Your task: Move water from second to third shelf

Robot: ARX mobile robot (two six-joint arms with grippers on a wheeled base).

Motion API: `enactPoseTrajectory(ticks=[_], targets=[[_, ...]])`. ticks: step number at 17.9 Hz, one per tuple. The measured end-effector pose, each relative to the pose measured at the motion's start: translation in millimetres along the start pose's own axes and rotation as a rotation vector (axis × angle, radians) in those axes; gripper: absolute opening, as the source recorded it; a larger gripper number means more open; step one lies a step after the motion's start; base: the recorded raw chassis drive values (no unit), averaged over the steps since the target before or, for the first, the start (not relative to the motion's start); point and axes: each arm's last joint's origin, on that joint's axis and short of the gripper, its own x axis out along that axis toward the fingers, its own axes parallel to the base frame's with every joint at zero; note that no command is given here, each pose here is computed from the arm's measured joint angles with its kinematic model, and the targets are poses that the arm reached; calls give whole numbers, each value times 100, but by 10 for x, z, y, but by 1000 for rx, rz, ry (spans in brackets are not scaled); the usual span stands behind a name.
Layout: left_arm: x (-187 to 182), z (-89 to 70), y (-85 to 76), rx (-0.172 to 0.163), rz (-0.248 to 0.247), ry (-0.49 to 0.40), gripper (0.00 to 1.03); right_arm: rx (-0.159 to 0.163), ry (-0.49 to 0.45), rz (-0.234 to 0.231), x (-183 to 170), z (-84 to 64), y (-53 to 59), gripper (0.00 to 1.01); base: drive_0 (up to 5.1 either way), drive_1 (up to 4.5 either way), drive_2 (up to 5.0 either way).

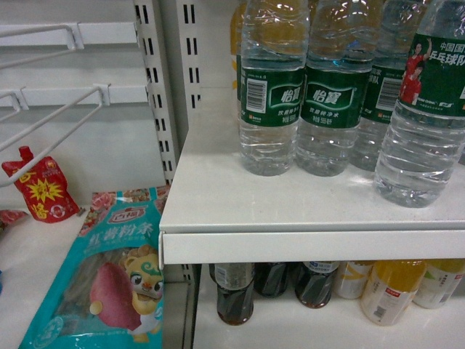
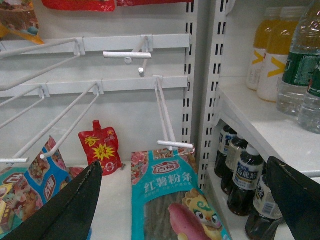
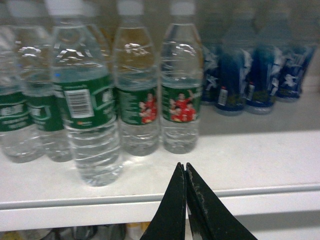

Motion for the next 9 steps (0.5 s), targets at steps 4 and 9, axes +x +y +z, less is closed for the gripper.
enactPoseTrajectory(ticks=[4,9], targets=[[0,0,0,0,0,0,98,0,5,14,-51,-103,0,2,0,0,0],[0,0,0,0,0,0,98,0,-8,15,-105,-188,-1,2,0,0,0]])
